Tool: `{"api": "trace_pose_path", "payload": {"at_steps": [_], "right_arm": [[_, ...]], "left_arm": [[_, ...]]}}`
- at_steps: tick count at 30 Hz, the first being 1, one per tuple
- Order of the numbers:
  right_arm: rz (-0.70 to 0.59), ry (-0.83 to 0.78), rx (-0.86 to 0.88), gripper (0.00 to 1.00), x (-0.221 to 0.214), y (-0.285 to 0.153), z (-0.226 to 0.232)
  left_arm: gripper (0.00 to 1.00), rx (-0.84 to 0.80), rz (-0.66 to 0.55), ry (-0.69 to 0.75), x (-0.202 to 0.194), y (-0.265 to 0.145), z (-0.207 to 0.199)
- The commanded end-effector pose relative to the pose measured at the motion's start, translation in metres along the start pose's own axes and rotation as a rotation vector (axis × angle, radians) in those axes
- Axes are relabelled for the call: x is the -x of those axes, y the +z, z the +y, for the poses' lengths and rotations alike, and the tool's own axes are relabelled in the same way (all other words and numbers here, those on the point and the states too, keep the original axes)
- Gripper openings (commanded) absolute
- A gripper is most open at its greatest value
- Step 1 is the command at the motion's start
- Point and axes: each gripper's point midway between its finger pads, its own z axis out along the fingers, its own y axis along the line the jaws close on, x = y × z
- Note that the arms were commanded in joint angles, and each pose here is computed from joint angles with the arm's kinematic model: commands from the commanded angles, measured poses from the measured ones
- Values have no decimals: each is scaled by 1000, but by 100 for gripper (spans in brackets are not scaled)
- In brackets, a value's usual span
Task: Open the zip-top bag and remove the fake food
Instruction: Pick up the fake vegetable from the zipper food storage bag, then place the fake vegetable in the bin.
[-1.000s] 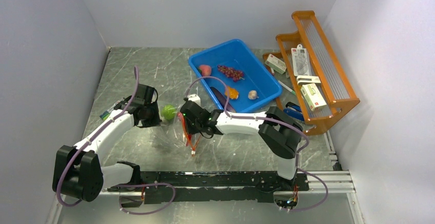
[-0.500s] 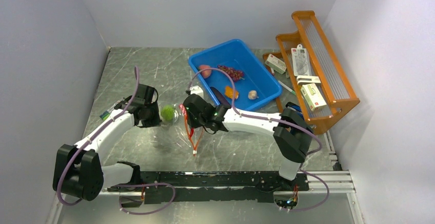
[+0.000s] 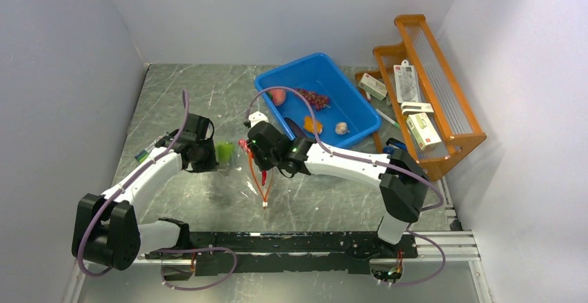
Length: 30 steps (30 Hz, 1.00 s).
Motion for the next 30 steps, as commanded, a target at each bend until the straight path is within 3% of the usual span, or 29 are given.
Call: {"api": "trace_pose_path", "payload": {"at_steps": [1,9,15,18,24,30], "right_arm": [[-41,-111,-79,18,24,-28,-19],[42,-289,-101,17,11,-55,-37],[95,-325,-255,14,5,-74,-69],[49,-336,-319,16,16,-88,-80],[-75,-350,-273,16,41,-114,-75],[-209,-283,-526,20,64,-147,-121]], "left_arm": [[7,-8,-32,8,12,-5,-6],[7,-11,-37,8,13,-6,-7],[7,-8,-37,8,13,-6,-6],[7,-8,-36,8,13,-6,-6],[7,-4,-34,7,13,-6,-6],[7,-5,-33,8,13,-5,-6]]}}
